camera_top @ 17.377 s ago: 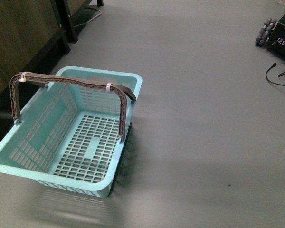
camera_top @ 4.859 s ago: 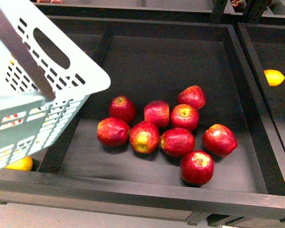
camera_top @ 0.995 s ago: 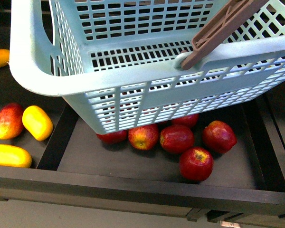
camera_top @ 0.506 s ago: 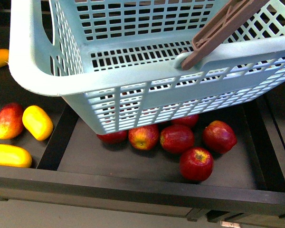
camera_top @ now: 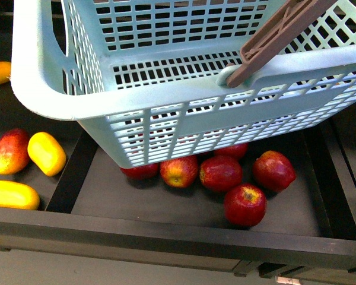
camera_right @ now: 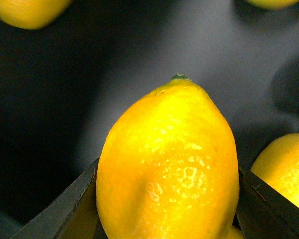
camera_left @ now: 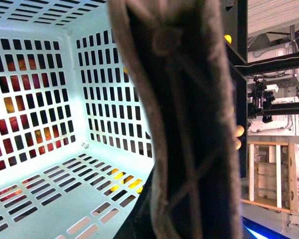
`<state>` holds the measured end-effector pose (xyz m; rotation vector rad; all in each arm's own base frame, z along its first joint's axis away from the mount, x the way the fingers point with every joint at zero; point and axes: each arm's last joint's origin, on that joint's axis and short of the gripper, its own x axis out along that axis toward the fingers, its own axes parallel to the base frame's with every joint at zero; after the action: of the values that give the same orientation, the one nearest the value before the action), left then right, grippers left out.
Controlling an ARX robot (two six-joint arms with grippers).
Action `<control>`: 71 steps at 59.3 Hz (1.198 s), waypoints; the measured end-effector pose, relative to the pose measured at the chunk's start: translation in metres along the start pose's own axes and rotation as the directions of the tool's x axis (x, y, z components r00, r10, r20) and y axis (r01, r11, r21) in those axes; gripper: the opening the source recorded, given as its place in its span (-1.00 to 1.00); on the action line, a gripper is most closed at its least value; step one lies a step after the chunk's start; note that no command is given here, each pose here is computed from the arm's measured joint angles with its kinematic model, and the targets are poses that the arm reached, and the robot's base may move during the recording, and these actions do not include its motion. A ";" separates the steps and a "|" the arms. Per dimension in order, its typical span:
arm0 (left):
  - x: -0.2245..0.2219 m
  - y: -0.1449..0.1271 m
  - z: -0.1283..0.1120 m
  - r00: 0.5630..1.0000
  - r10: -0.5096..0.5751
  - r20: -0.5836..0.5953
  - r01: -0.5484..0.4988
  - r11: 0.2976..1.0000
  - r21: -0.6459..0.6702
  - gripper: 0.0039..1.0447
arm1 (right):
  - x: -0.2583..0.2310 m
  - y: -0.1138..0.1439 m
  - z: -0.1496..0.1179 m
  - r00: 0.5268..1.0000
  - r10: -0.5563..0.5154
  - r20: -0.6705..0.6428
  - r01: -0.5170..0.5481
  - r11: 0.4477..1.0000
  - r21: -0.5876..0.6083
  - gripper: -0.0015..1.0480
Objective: Pick lemon and mango into basket
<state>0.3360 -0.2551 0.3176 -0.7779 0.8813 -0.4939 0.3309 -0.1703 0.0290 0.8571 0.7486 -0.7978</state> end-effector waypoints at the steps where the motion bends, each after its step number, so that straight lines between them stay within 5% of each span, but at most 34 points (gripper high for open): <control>1: 0.000 0.000 0.000 1.000 0.000 0.000 0.000 1.000 0.000 -0.92 | -0.004 0.001 0.002 1.000 0.010 0.005 -0.010 1.000 -0.010 0.23; 11: 0.000 0.000 0.000 1.000 0.000 0.000 0.000 1.000 0.000 -0.92 | -0.079 0.019 0.023 0.977 0.201 0.073 -0.191 0.973 -0.127 0.22; 27: 0.000 0.000 0.000 1.000 0.000 0.000 0.000 1.000 0.000 -0.92 | -0.190 0.048 0.027 0.874 0.464 0.147 -0.417 0.870 -0.265 0.22; 39: 0.000 0.000 0.000 1.000 0.000 0.000 0.000 1.000 0.000 -0.92 | -0.273 0.085 -0.013 0.699 0.707 0.105 -0.614 0.669 -0.418 0.22; 60: 0.000 0.000 0.000 1.000 0.000 0.000 0.000 1.000 0.000 -0.92 | -0.296 0.118 -0.076 0.617 0.782 -0.088 -0.709 0.505 -0.492 0.22; 71: 0.000 0.000 0.000 1.000 0.000 0.000 0.000 1.000 0.000 -0.92 | -0.288 0.118 -0.101 0.630 0.757 -0.172 -0.716 0.480 -0.507 0.22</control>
<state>0.3361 -0.2551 0.3176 -0.7779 0.8811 -0.4936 0.2639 0.0501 0.2614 0.5333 0.4082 0.1913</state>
